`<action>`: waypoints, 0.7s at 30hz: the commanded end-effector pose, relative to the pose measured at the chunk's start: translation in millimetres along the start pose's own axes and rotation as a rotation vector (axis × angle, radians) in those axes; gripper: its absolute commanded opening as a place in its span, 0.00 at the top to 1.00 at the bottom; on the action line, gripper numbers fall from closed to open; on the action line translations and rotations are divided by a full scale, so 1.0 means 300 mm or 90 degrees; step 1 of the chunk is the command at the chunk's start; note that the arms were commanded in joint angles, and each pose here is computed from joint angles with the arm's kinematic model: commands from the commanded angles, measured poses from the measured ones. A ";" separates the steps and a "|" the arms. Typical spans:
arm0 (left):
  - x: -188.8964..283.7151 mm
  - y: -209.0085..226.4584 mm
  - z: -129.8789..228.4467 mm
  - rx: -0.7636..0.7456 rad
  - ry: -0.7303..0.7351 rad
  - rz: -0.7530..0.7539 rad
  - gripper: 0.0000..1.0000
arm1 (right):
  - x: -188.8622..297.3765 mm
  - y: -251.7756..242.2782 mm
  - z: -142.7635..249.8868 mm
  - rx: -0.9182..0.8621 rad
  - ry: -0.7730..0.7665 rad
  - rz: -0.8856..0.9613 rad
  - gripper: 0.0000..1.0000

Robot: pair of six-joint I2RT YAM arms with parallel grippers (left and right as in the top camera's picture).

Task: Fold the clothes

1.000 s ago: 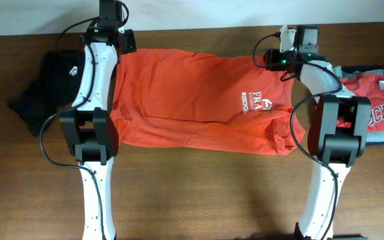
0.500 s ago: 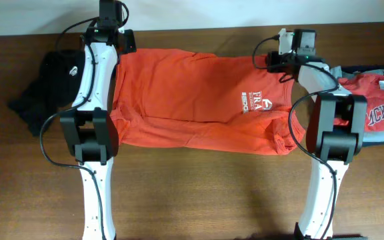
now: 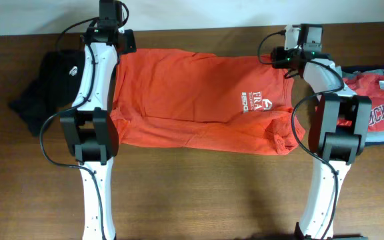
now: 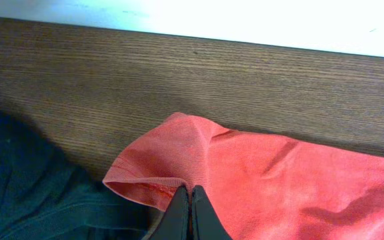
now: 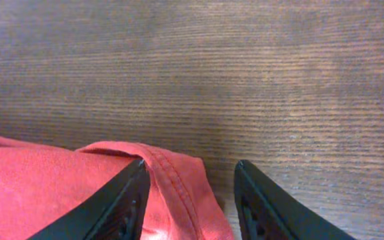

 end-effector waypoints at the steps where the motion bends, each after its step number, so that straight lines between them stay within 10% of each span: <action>1: -0.016 0.001 0.000 0.002 -0.001 0.001 0.99 | -0.005 -0.004 -0.012 0.002 -0.008 0.001 0.53; 21: -0.016 0.001 -0.001 0.002 -0.003 0.001 0.99 | -0.030 -0.006 0.021 -0.004 0.018 -0.011 0.53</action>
Point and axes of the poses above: each gripper's point midway between its finger pads, its own x axis back along the fingers, its own y axis along the line the jaws close on, z = x × y, the point moved 10 cm from there along x, back along the fingers, and after that the axes turned 12 degrees about -x, right-handed, at the moved point
